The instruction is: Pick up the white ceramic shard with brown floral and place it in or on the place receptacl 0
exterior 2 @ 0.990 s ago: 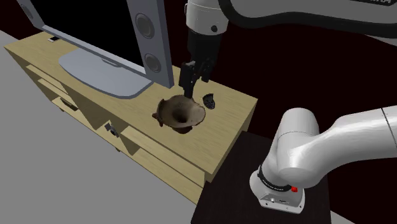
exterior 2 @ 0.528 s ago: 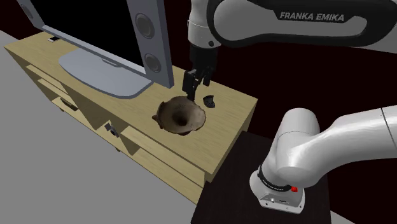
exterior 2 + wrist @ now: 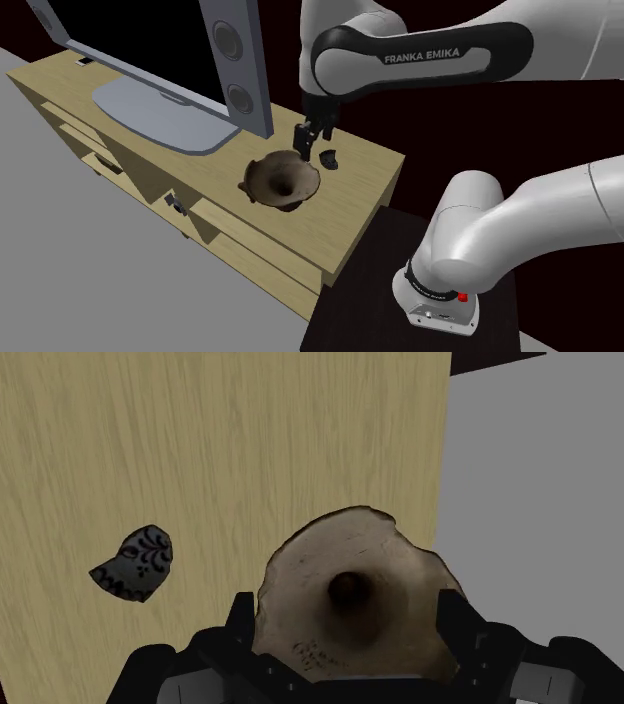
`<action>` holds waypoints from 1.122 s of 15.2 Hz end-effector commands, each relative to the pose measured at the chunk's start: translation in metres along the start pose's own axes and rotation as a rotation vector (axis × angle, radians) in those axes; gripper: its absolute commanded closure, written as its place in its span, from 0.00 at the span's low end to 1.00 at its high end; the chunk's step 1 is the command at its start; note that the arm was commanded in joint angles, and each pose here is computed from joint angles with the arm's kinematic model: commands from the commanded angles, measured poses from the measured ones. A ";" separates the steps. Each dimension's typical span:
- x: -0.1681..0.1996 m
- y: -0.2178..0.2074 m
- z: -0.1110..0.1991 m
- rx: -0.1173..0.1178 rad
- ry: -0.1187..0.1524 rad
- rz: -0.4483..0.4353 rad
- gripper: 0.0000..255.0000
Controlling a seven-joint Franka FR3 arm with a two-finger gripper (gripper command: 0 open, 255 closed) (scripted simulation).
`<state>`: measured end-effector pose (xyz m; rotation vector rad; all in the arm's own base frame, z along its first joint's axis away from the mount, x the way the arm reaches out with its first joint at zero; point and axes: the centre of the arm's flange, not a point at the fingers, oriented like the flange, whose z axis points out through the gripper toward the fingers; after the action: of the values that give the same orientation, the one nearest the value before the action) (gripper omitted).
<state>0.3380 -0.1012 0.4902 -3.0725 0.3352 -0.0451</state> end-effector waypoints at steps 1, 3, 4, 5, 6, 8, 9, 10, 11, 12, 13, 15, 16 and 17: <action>0.005 0.016 0.019 -0.011 -0.006 0.010 0.00; 0.012 0.032 0.037 -0.022 -0.013 0.021 0.00; 0.015 0.040 0.046 -0.028 -0.017 0.027 0.00; 0.018 0.049 0.055 -0.033 -0.021 0.032 0.00; 0.022 0.057 0.064 -0.039 -0.025 0.037 0.00; 0.028 0.074 0.083 -0.050 -0.032 0.048 0.00; 0.030 0.083 0.092 -0.055 -0.036 0.054 0.00; 0.033 0.091 0.101 -0.061 -0.039 0.059 0.00; 0.036 0.100 0.110 -0.066 -0.043 0.065 0.00; 0.039 0.109 0.118 -0.072 -0.047 0.070 0.00; 0.041 0.118 0.127 -0.077 -0.050 0.075 0.00; 0.046 0.136 0.145 -0.088 -0.058 0.086 0.00; 0.049 0.145 0.154 -0.094 -0.061 0.092 0.00; 0.051 0.154 0.162 -0.099 -0.065 0.097 0.00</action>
<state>0.3592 -0.2436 0.3307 -3.1362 0.4881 0.0716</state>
